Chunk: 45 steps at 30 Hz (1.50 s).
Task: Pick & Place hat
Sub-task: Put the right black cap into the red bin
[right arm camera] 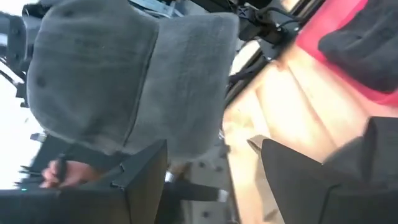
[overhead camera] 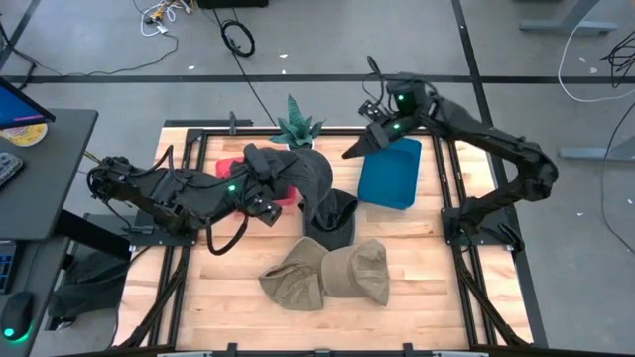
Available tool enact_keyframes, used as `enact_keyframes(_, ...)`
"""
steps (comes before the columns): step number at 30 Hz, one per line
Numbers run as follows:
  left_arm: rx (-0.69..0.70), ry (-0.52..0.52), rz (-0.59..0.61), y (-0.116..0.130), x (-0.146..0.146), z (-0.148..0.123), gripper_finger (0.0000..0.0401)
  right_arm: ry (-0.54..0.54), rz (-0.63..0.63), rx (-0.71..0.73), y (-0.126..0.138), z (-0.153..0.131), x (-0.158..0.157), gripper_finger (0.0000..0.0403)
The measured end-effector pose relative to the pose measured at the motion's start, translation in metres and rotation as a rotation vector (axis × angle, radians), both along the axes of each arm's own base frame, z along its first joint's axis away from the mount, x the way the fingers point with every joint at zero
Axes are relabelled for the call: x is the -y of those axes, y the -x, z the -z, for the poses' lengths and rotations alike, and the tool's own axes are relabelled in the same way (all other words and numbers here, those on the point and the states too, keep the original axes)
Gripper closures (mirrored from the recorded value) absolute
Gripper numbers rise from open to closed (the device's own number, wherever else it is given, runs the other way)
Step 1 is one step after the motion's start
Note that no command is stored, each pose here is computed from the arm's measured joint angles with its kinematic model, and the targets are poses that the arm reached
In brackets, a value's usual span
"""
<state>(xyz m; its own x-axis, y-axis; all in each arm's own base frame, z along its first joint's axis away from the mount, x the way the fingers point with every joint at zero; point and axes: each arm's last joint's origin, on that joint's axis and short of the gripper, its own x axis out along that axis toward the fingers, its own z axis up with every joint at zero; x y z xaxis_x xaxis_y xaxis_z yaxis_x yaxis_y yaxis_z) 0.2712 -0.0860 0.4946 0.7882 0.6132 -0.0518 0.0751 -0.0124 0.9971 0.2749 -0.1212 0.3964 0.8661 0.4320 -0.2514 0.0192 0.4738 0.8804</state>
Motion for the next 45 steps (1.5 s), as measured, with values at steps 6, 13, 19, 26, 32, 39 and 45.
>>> enact_keyframes(6,0.021,0.01,0.002,0.0,0.001,-0.002,0.0391,-0.129,-0.001,0.134,-0.013,0.037,0.006,0.014)
enact_keyframes(13,0.057,0.029,0.032,-0.001,0.0,-0.005,0.0391,-0.29,-0.018,0.259,-0.011,0.061,-0.001,0.014)
enact_keyframes(19,0.091,0.047,0.071,-0.011,-0.007,-0.005,0.0391,-0.317,-0.053,0.285,-0.016,0.062,-0.017,0.014)
enact_keyframes(26,0.098,0.065,0.106,-0.027,-0.01,0.002,0.0391,-0.321,-0.026,0.385,-0.015,0.052,-0.02,0.014)
enact_keyframes(32,0.092,0.083,0.102,-0.034,-0.009,0.008,0.0391,-0.302,0.005,0.452,-0.014,0.047,-0.019,0.0166)
enact_keyframes(39,0.133,0.124,0.046,-0.033,-0.011,0.007,0.037,-0.265,-0.001,0.485,-0.013,0.045,-0.02,0.0288)
enact_keyframes(45,0.179,0.189,0.04,-0.033,-0.011,0.007,0.0354,-0.199,-0.005,0.53,-0.012,0.044,-0.02,0.0387)
